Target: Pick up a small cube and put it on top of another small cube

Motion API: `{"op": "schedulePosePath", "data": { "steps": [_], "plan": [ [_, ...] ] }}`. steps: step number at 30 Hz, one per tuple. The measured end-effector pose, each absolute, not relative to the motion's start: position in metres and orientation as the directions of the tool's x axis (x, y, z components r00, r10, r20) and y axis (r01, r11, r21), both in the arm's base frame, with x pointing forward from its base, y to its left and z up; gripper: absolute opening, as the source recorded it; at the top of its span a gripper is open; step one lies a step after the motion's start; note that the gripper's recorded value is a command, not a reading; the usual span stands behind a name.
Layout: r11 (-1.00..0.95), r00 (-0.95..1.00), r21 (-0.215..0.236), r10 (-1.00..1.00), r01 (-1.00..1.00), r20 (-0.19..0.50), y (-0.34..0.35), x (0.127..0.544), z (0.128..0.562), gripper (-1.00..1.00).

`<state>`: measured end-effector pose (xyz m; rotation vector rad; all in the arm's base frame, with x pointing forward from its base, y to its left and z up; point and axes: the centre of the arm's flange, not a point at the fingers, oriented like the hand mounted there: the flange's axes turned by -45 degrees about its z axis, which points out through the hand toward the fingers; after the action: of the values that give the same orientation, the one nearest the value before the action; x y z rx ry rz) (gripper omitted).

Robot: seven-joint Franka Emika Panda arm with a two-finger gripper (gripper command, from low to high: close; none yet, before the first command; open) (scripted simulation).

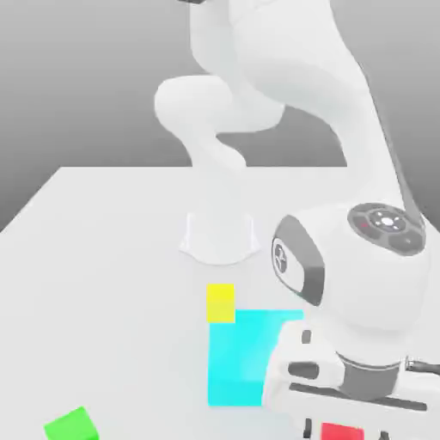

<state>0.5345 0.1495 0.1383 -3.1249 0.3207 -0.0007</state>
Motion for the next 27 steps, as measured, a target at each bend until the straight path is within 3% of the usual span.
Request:
{"op": "schedulePosePath", "data": {
  "steps": [6,11,18,24,27],
  "plan": [
    [-0.979,0.979,-0.001,-0.204,-0.204,0.001,0.15,0.534,0.137,-1.0],
    [-0.983,0.983,0.003,-0.181,-0.181,0.001,0.148,0.53,0.198,-1.0],
    [-0.999,1.0,0.023,0.023,0.023,-0.001,0.13,0.482,0.254,-1.0],
    [-0.98,0.98,0.009,0.198,0.198,-0.003,0.113,0.434,0.291,-1.0],
    [-0.969,0.969,0.0,0.246,0.246,-0.001,0.108,0.42,0.282,-1.0]
  ]
}}
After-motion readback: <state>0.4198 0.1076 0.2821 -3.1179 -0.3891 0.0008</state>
